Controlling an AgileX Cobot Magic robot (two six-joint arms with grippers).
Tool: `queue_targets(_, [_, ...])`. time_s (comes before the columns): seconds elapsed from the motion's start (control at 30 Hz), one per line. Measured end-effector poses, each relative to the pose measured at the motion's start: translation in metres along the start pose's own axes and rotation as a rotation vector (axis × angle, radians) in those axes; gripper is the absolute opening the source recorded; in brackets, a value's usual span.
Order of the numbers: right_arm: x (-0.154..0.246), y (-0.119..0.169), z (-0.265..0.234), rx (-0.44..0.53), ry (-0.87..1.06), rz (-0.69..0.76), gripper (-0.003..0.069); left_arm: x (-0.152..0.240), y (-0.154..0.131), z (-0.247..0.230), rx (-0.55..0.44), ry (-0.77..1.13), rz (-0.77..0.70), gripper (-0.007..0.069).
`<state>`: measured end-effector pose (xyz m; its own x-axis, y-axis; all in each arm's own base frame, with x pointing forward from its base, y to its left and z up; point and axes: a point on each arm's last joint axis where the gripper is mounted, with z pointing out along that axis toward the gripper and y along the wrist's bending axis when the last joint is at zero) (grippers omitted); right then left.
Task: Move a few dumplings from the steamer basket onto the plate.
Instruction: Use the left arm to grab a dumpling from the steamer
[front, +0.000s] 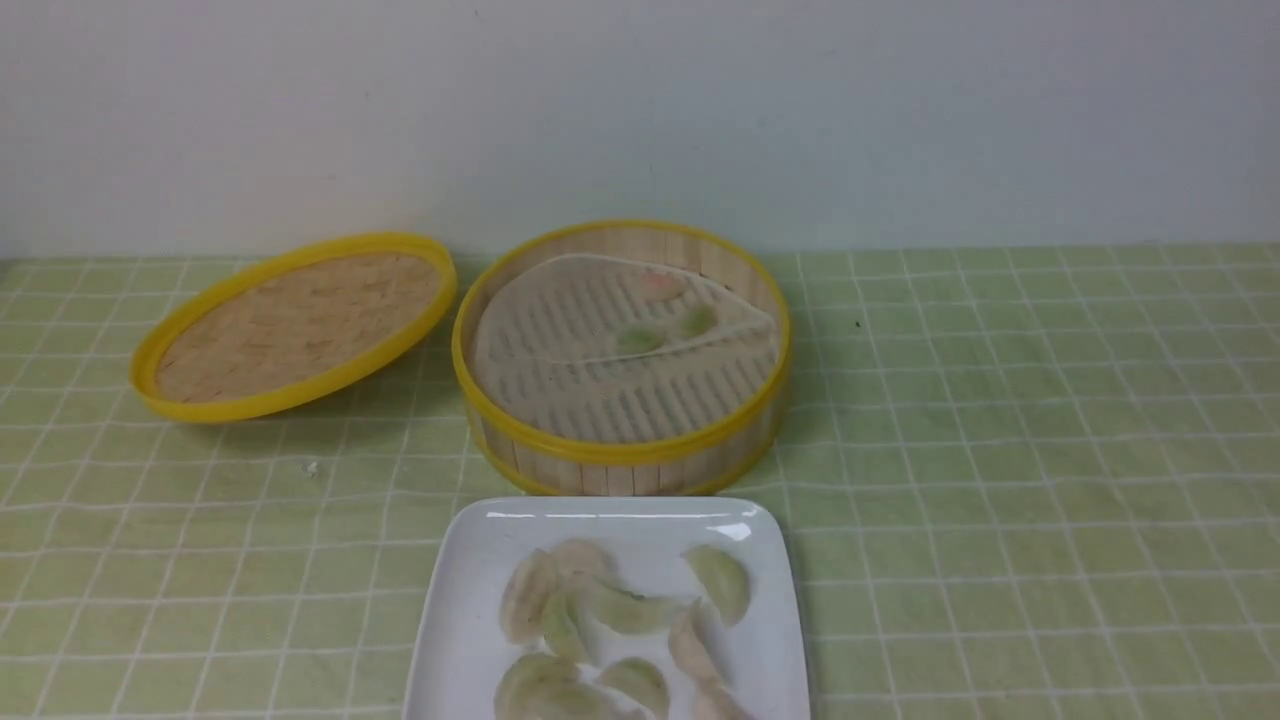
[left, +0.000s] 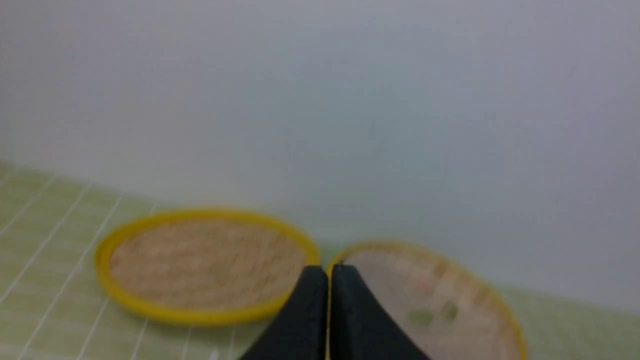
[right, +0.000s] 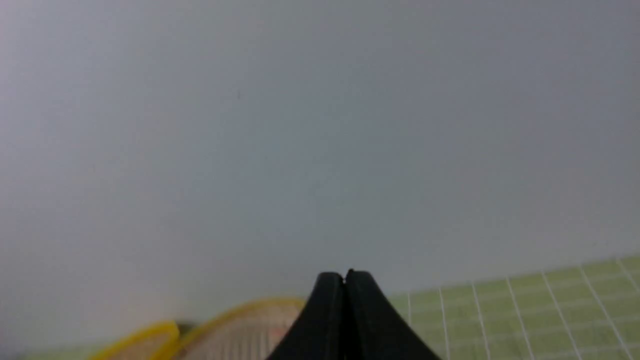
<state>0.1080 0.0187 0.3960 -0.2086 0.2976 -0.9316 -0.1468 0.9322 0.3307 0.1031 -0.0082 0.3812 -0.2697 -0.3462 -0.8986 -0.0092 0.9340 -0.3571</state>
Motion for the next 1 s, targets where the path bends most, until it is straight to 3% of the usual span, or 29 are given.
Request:
queue_targets(0.17, [-0.016,0.002,0.066,-0.034,0.453,-0.088,-0.0015,-0.017,-0.011,0.063,-0.002,0.407,0.17,-0.0006])
queue_targets(0.2, [-0.017,0.003,0.065,-0.038,0.457,-0.091,-0.0015,-0.018,-0.011,0.066,-0.001,0.413,0.179,-0.0006])
queue_targets(0.27, [-0.011,-0.003,0.096,-0.046,0.625,-0.084,-0.0015,-0.024,-0.015,0.112,0.061,0.498,0.229,-0.0006])
queue_targets(0.37, [-0.001,-0.008,0.116,-0.065,0.724,-0.071,-0.0015,-0.017,-0.019,0.168,0.133,0.608,0.271,-0.0006])
queue_targets(0.47, [0.003,-0.009,0.121,-0.087,0.742,-0.072,-0.0015,-0.009,-0.027,0.202,0.192,0.68,0.332,-0.0006])
queue_targets(0.67, [0.001,-0.007,0.121,-0.11,0.727,-0.087,-0.0015,0.023,-0.072,0.283,0.336,0.808,0.468,-0.0006])
queue_targets(1.0, [0.001,-0.007,0.121,-0.105,0.725,-0.092,-0.0015,0.071,-0.109,0.358,0.391,0.857,0.586,-0.0004])
